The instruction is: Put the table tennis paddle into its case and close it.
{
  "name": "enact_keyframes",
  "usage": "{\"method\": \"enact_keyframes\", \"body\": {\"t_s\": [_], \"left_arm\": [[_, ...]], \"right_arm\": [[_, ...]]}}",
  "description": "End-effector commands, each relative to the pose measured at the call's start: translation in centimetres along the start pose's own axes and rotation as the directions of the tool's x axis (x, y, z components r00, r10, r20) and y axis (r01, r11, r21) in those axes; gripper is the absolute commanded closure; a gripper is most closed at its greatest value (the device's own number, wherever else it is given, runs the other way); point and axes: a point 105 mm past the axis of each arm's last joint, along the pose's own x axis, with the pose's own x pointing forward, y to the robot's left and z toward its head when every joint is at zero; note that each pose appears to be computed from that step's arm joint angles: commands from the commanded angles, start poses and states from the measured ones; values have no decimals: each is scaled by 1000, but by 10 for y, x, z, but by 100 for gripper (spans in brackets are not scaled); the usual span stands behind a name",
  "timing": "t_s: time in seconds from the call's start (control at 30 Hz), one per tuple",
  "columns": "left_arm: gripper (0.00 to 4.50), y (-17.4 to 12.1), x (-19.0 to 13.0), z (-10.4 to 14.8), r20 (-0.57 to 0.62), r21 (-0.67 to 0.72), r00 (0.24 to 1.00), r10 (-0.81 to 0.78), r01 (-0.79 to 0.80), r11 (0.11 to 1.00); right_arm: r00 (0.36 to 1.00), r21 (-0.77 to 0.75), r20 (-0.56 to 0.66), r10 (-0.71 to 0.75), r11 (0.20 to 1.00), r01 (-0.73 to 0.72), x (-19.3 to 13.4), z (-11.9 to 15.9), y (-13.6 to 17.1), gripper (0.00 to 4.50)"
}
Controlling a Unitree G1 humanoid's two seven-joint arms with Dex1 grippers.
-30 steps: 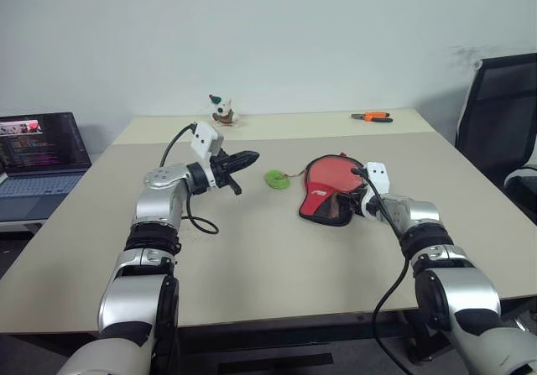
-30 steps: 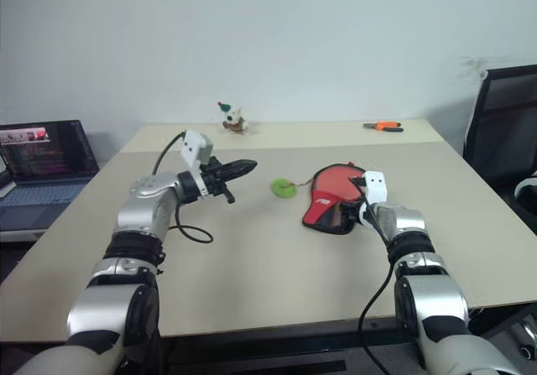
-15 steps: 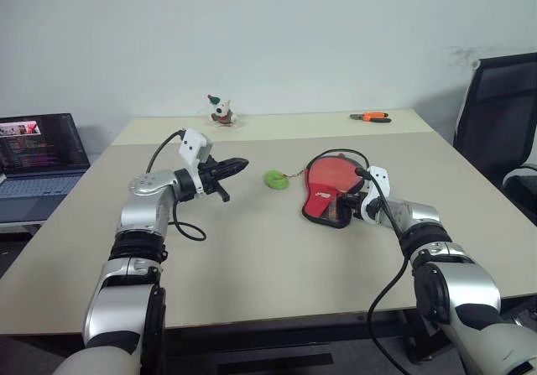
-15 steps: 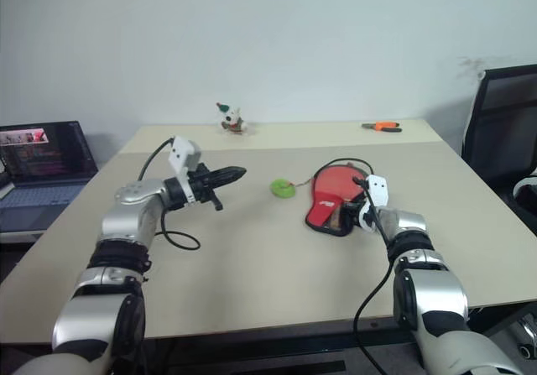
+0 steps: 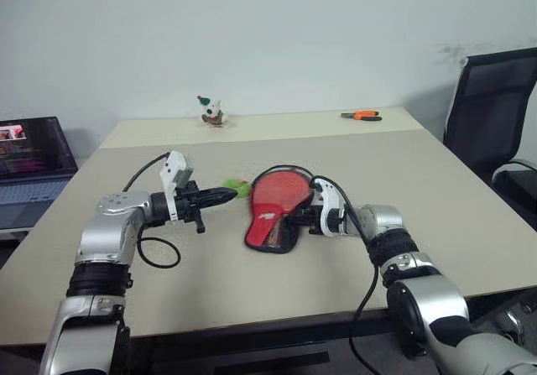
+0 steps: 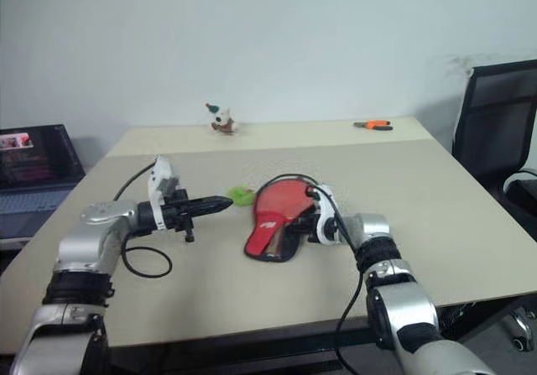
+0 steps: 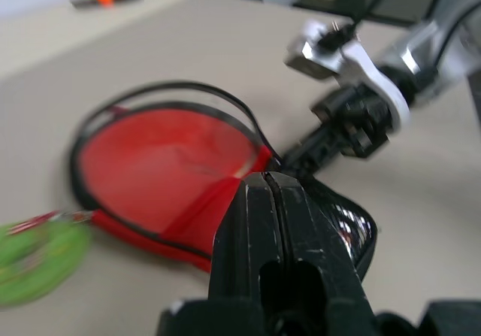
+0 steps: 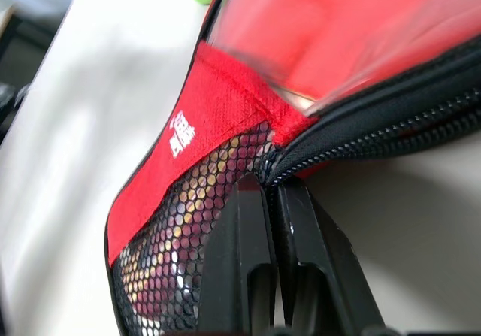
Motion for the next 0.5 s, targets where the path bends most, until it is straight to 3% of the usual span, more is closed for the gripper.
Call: {"method": "enact_keyframes", "body": {"t_s": [0.03,0.23,0.5], "left_arm": [[450,-20,-6,4,-17,28,997,-77,77,997],[450,-41,-3,-6,-29,-14,992,-127,126,992],[450,-54,-1,-10,-40,-36,984,-172,171,985]], "right_arm": [[994,-38,-15,111,993,-112,-5,-7,34,449],[996,9,-50,79,997,-79,-24,-41,40,449],[999,61,-44,3,998,-1,-51,-60,32,449]]}}
